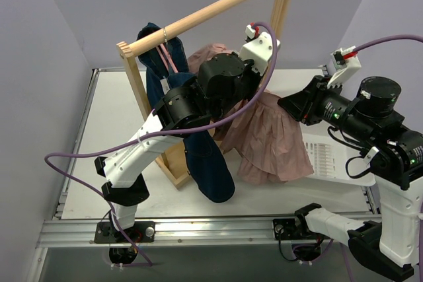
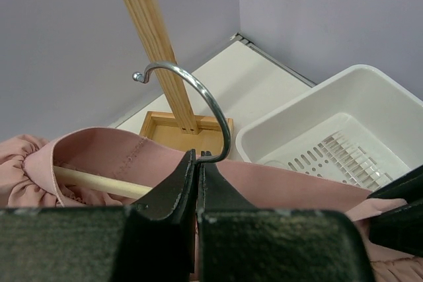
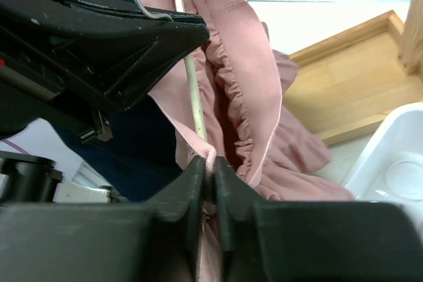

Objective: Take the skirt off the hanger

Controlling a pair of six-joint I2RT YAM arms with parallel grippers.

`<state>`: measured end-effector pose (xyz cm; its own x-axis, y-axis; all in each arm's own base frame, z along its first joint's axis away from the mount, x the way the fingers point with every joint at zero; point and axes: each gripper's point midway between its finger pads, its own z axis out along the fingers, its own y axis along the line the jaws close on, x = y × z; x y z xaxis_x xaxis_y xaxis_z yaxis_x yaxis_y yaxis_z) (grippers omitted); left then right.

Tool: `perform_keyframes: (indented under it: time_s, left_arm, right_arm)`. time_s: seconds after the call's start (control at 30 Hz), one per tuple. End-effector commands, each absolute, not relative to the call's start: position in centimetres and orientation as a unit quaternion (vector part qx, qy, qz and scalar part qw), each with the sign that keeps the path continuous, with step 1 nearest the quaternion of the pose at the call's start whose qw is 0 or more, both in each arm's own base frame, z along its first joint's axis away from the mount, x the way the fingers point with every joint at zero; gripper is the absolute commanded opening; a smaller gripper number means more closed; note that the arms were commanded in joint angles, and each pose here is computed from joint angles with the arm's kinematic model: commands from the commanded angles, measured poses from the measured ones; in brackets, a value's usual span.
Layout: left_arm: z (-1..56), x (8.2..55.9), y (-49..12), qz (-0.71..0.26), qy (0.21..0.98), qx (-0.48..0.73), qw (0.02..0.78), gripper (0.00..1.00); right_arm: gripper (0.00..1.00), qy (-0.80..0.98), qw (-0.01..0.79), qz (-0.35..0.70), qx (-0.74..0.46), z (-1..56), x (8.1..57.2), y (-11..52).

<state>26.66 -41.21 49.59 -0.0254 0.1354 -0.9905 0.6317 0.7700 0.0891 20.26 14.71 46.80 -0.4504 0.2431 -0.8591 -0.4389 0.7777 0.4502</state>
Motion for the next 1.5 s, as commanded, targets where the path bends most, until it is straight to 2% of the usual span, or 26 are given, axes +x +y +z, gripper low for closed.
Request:
perform_keyframes:
  time_s: [0.0,0.3,0.53,0.8,1.0,1.47]
  left_arm:
    - [53.1,26.4,-40.2,-0.219,0.665,0.246,0.671,0.02]
    - [53.6,27.3,-39.8,-0.194,0.656,0.232,0.691,0.02]
    - [53.0,28.9,-39.7,-0.147,0.657,0.216,0.707,0.02]
    - [54.6,29.2,-39.0,-0.146,0.649,0.184,0.723,0.02]
    - [55.3,29.3,-38.5,-0.142,0.645,0.176,0.73,0.02]
    - [57.0,27.2,-37.2,-0.194,0.641,0.165,0.724,0.02]
  right_arm:
    - [0.01,0.774,0.527,0.343,-0.072,47.9,20.1,15.2]
    - [0.0,0.773,0.523,0.349,-0.083,47.8,18.5,15.0]
    - [0.0,0.781,0.511,0.347,-0.09,46.6,14.2,13.3]
    - [0.0,0.818,0.463,0.329,-0.093,42.7,10.9,12.0]
    - [0.0,0.821,0.456,0.329,-0.095,42.1,8.7,11.2]
    - [0.0,0.822,0.467,0.315,-0.074,40.1,9.2,10.7]
